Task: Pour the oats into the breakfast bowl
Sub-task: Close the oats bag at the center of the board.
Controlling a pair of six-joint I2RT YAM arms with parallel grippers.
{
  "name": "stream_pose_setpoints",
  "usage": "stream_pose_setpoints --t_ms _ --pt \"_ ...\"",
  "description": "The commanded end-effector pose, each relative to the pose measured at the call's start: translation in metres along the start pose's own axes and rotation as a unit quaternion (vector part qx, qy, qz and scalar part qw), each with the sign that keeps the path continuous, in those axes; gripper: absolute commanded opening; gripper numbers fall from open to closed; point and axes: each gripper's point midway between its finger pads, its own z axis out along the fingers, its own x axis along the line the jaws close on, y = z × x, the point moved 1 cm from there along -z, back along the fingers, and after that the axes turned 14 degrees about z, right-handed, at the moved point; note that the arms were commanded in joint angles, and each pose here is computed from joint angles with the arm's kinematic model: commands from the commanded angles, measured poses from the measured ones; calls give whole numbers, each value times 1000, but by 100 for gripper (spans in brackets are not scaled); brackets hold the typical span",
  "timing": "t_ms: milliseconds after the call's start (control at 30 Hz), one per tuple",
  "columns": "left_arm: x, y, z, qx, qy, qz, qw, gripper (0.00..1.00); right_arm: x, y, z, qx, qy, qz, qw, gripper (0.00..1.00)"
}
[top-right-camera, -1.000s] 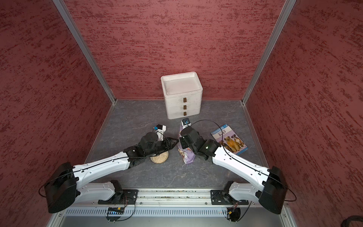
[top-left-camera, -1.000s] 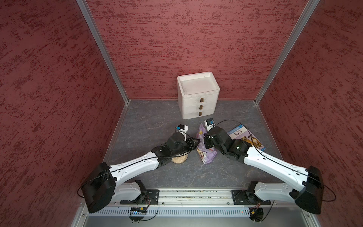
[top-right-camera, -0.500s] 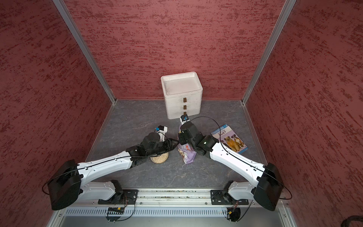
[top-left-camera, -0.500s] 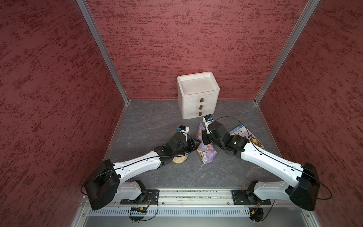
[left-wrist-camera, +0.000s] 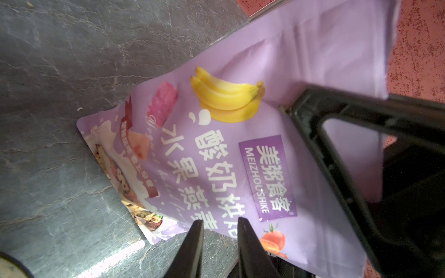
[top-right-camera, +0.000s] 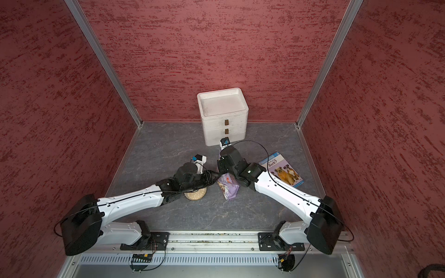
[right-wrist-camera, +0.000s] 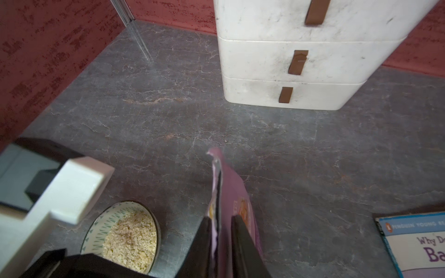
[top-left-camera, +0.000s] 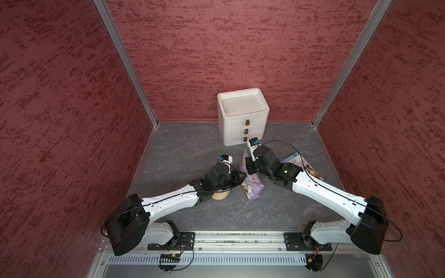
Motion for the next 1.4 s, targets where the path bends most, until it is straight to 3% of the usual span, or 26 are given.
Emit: stream_pose_setpoints --t_ms 0,133,233,567,600,633,733,967,1367 --pt "-6 1 2 -3 -12 3 1000 27 8 17 4 -19 15 7 1000 19" --pt "-6 1 2 -2 -13 2 1000 27 10 15 11 -14 16 3 1000 16" --pt "-5 1 3 -2 -12 2 1000 28 9 14 17 -12 13 -2 1000 0" --pt "-6 1 4 -1 -11 1 1000 27 6 28 4 -47 9 12 999 0" --pt "-6 1 4 -1 -11 1 1000 27 6 30 2 -47 7 15 999 1" --pt "-5 1 5 0 -11 0 1000 27 6 30 0 -45 8 16 999 17" --pt "-5 1 5 1 -9 0 1000 28 6 24 -5 -34 18 18 999 45" --pt "-4 2 5 -2 -6 0 1000 28 0 4 -21 -18 41 42 998 53" --pt "-8 14 -5 -19 0 25 1000 35 0 8 -65 -46 94 72 992 63"
